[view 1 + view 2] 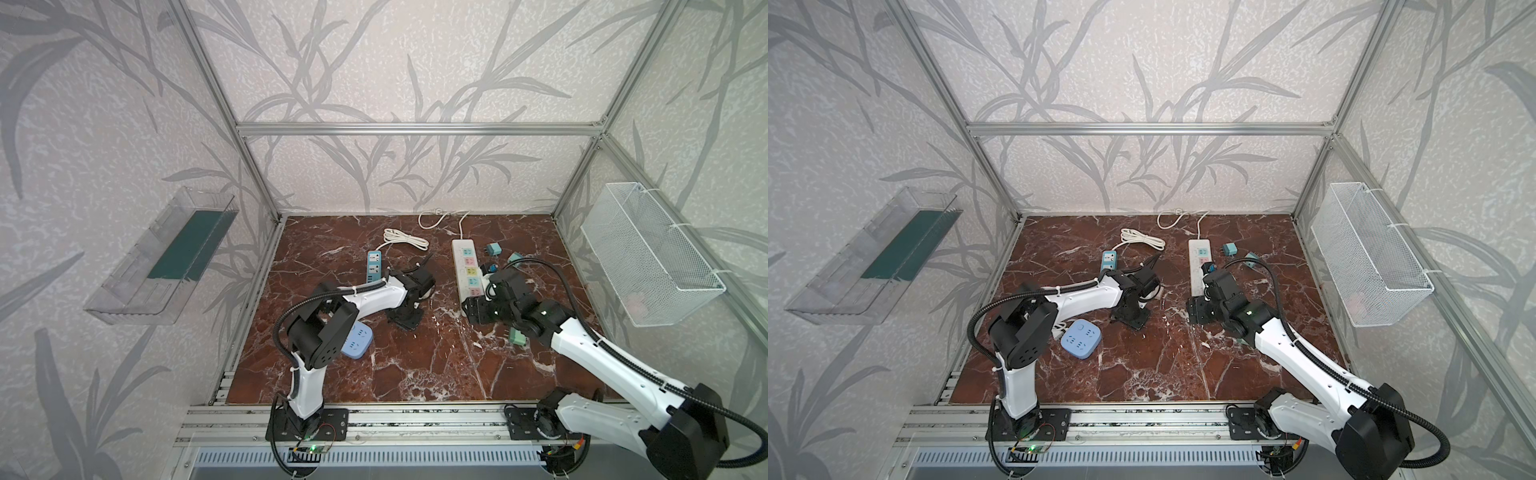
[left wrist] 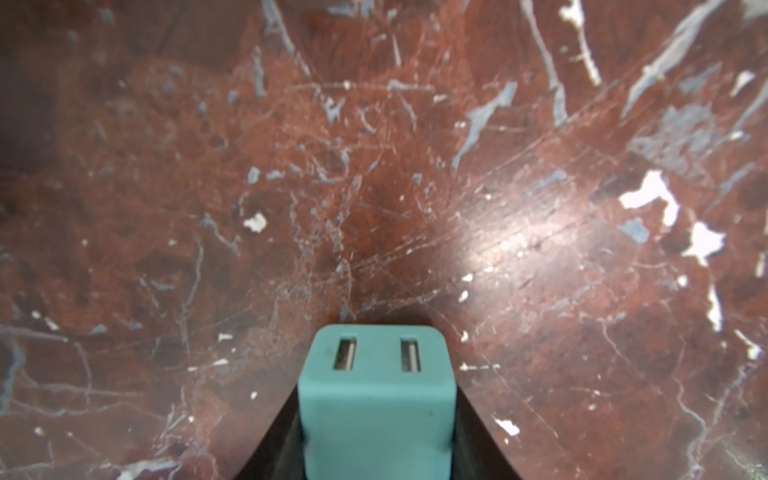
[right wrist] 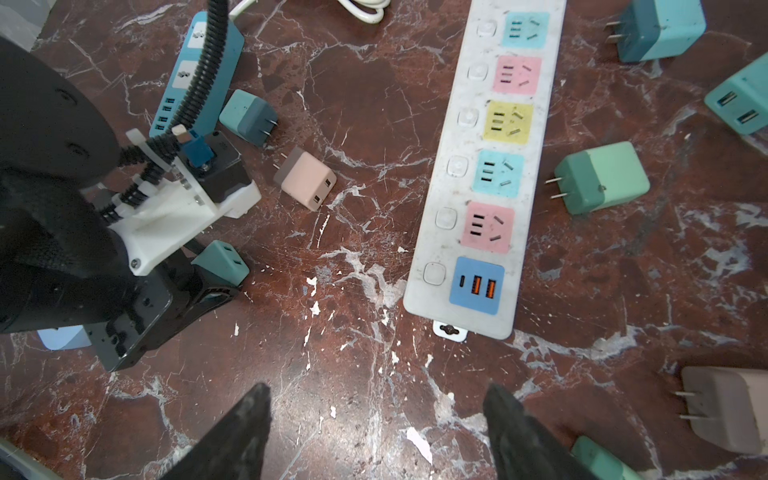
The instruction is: Insert the plug
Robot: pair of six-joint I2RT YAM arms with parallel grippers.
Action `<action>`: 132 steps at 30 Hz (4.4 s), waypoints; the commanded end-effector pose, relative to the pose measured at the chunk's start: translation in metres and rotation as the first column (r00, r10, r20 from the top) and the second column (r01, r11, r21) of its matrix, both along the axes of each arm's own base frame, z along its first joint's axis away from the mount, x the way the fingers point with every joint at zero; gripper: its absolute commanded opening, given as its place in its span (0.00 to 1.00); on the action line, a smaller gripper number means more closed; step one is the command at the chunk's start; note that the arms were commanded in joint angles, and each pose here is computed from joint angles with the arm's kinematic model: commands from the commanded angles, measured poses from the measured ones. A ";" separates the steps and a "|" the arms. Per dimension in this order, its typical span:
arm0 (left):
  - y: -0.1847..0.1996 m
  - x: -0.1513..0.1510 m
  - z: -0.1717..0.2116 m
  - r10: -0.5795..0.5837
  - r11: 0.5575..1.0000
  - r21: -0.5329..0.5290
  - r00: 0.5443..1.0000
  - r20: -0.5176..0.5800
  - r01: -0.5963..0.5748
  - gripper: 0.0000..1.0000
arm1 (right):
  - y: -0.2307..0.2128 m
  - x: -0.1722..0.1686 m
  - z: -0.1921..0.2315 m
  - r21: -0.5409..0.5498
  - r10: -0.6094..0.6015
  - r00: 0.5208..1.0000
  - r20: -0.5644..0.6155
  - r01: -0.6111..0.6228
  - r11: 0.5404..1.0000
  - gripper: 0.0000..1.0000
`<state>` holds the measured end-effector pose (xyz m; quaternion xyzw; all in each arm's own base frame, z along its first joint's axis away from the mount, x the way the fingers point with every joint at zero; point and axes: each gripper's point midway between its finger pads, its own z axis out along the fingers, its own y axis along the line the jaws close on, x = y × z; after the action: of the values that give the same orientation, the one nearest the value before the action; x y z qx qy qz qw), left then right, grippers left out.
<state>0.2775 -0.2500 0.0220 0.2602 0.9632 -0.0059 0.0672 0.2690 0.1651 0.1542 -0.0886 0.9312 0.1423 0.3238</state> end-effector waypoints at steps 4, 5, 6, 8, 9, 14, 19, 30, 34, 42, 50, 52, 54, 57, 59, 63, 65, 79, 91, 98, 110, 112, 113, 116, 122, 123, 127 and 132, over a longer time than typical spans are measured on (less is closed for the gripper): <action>-0.028 0.017 0.100 -0.074 0.968 -0.203 0.939 0.336 0.149 0.00 | 0.002 -0.003 0.014 0.014 0.028 1.000 -0.002 -0.028 0.999 0.63; -0.031 0.018 0.113 -0.095 0.956 -0.217 0.908 0.408 0.198 0.00 | 0.003 -0.004 0.016 0.022 0.037 0.999 -0.003 -0.037 0.999 0.57; -0.038 0.016 0.128 -0.127 0.932 -0.237 0.862 0.491 0.273 0.00 | 0.009 -0.005 0.022 0.047 0.059 0.998 0.001 -0.059 0.997 0.47; -0.049 0.008 0.151 -0.169 0.871 -0.255 0.743 0.648 0.420 0.00 | 0.017 -0.007 0.033 0.093 0.093 0.996 0.015 -0.094 0.991 0.33; -0.053 0.003 0.161 -0.174 0.830 -0.254 0.663 0.728 0.497 0.00 | 0.022 -0.009 0.038 0.117 0.115 0.993 0.023 -0.117 0.986 0.26; -0.058 -0.021 0.182 -0.217 0.694 -0.080 0.313 0.925 0.716 0.00 | 0.041 -0.016 0.062 0.213 0.207 0.977 0.047 -0.212 0.954 0.19; -0.060 -0.028 0.183 -0.237 0.668 -0.043 0.267 0.934 0.743 0.00 | 0.069 -0.027 0.073 0.330 0.327 0.945 0.030 -0.318 0.889 0.49; -0.067 -0.036 0.171 -0.287 0.641 -0.035 0.282 0.915 0.767 0.00 | 0.113 -0.028 0.070 0.419 0.422 0.906 0.018 -0.390 0.820 0.60; -0.067 -0.036 0.173 -0.281 0.641 -0.039 0.282 0.917 0.766 0.00 | 0.124 -0.026 0.065 0.418 0.438 0.899 0.003 -0.399 0.816 0.57; -0.067 -0.036 0.174 -0.277 0.647 -0.044 0.289 0.917 0.761 0.00 | 0.137 -0.024 0.057 0.428 0.457 0.889 -0.021 -0.405 0.808 0.34; -0.066 -0.030 0.174 -0.273 0.668 -0.030 0.283 0.919 0.744 0.00 | 0.138 -0.027 0.053 0.426 0.457 0.889 -0.036 -0.400 0.812 0.35; -0.065 -0.029 0.173 -0.273 0.674 -0.028 0.283 0.919 0.738 0.01 | 0.139 -0.028 0.053 0.431 0.465 0.885 -0.035 -0.406 0.806 0.15; -0.064 -0.027 0.174 -0.266 0.684 -0.027 0.284 0.921 0.729 0.19 | 0.138 -0.028 0.055 0.431 0.463 0.886 -0.030 -0.407 0.806 0.00; -0.057 -0.022 0.181 -0.225 0.723 -0.047 0.299 0.928 0.689 0.50 | 0.132 -0.022 0.061 0.401 0.424 0.905 -0.007 -0.386 0.831 0.00; -0.046 -0.018 0.188 -0.192 0.768 -0.070 0.334 0.923 0.637 0.59 | 0.123 -0.015 0.070 0.370 0.378 0.925 0.029 -0.361 0.856 0.00; 0.001 -0.009 0.202 0.006 0.900 -0.226 0.506 0.862 0.374 0.59 | 0.097 0.002 0.085 0.309 0.261 0.960 0.098 -0.279 0.909 0.00; 0.031 -0.011 0.201 0.156 0.926 -0.319 0.569 0.808 0.200 0.57 | 0.083 0.009 0.090 0.301 0.212 0.970 0.120 -0.239 0.923 0.00; 0.148 -0.122 0.085 0.709 0.696 -0.331 0.682 0.179 -0.637 0.15 | 0.079 0.008 0.082 0.335 0.213 0.968 0.130 -0.245 0.910 0.00; 0.160 -0.123 0.012 0.809 0.569 -0.365 0.581 0.088 -0.738 0.00 | 0.075 0.006 0.083 0.325 0.209 0.968 0.140 -0.245 0.914 0.00; 0.153 -0.097 -0.002 0.804 0.578 -0.394 0.580 0.130 -0.714 0.00 | 0.073 0.005 0.081 0.317 0.205 0.970 0.134 -0.238 0.918 0.00; 0.104 -0.041 0.009 0.746 0.633 -0.495 0.640 0.186 -0.595 0.00 | 0.068 0.004 0.084 0.307 0.188 0.972 0.137 -0.223 0.925 0.00; 0.089 -0.028 0.013 0.724 0.650 -0.512 0.663 0.193 -0.561 0.00 | 0.066 0.003 0.084 0.302 0.185 0.973 0.137 -0.218 0.928 0.00; 0.081 -0.023 0.016 0.714 0.656 -0.521 0.674 0.193 -0.546 0.00 | 0.065 0.003 0.085 0.300 0.181 0.974 0.138 -0.216 0.929 0.00; 0.055 -0.008 0.025 0.666 0.683 -0.537 0.724 0.180 -0.494 0.00 | 0.063 0.002 0.086 0.294 0.176 0.975 0.135 -0.209 0.933 0.00; 0.053 0.003 0.070 0.640 0.712 -0.545 0.728 0.244 -0.443 0.00 | 0.059 -0.001 0.088 0.290 0.169 0.977 0.133 -0.201 0.936 0.00; 0.070 0.005 0.079 0.672 0.705 -0.531 0.684 0.285 -0.471 0.00 | 0.058 -0.001 0.087 0.289 0.166 0.977 0.132 -0.198 0.937 0.00; 0.151 0.009 0.088 0.810 0.584 -0.480 0.503 0.300 -0.654 0.00 | 0.061 -0.001 0.085 0.296 0.171 0.977 0.127 -0.202 0.934 0.00; 0.224 0.016 0.077 0.926 0.368 -0.480 0.268 0.266 -0.796 0.00 | 0.068 0.001 0.084 0.321 0.185 0.976 0.116 -0.213 0.923 0.00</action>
<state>0.3105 -0.0570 0.1190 -0.2846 0.8824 -0.0737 0.3673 0.2687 0.2272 0.2331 -0.1299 0.8720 0.3112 0.3547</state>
